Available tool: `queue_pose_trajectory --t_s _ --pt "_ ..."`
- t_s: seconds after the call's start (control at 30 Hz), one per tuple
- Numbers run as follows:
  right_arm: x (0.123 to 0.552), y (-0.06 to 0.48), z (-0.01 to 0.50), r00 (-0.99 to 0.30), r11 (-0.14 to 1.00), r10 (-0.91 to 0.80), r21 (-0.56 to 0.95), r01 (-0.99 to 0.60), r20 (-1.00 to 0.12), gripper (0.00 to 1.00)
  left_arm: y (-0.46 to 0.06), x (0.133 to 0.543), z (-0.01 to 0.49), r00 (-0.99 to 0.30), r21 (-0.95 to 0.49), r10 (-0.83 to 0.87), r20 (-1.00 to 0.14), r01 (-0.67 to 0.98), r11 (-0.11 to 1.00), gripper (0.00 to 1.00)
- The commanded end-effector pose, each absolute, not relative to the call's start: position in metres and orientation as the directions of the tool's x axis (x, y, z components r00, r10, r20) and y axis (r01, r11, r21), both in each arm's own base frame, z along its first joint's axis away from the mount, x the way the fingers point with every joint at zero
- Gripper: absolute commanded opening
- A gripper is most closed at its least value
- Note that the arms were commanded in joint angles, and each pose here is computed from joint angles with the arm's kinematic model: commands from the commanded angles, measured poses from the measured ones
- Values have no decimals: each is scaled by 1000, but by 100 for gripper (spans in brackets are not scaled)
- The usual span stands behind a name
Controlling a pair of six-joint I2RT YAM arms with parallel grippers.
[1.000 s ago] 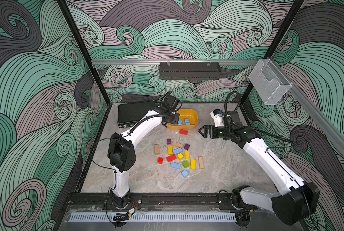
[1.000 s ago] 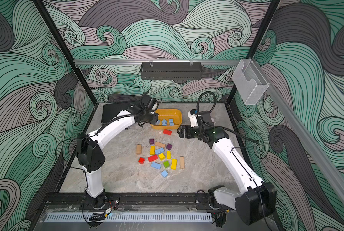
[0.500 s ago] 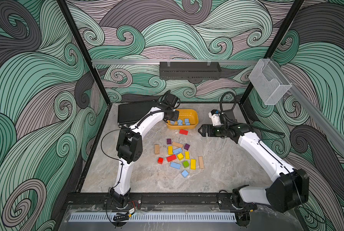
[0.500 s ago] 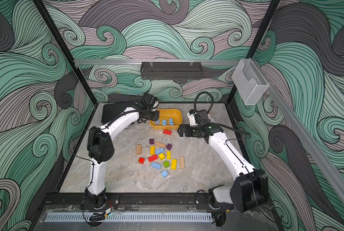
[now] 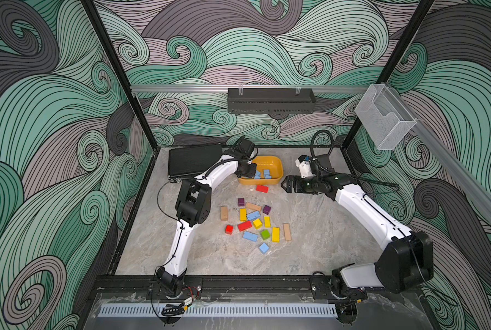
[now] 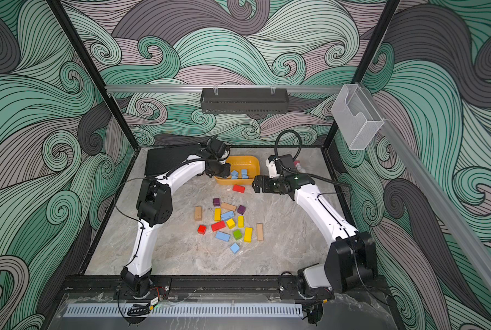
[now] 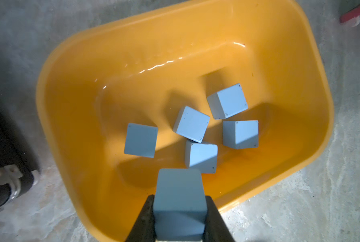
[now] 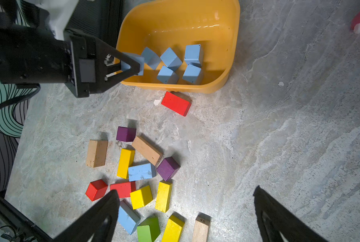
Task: Pick out the blue building blocks
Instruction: Place the building block in the storage box.
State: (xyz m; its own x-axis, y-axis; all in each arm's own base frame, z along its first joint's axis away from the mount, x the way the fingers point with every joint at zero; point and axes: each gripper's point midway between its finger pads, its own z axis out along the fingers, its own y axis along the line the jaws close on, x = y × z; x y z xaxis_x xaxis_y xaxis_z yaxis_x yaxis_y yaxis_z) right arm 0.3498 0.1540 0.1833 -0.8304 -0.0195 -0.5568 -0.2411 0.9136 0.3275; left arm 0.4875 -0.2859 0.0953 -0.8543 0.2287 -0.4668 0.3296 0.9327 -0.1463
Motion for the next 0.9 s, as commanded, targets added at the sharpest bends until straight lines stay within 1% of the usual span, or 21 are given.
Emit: queue_pose_trajectory --t_s 0.0,0.13,0.5,0.87 --pt "358 155 191 -816 910 -15 330 -251 -578 99 -293 499 99 -849 -184 209 -485 332 925 0" --pt "358 156 188 -819 910 -17 330 -251 -574 100 -295 500 88 -860 -197 206 -468 328 924 0" --pt "358 154 186 -819 912 -26 321 -253 -573 99 -298 504 71 -876 -221 196 -441 317 922 14" --pt "348 150 186 -831 918 -35 312 -247 -555 100 -297 502 71 -885 -244 188 -426 313 918 38"
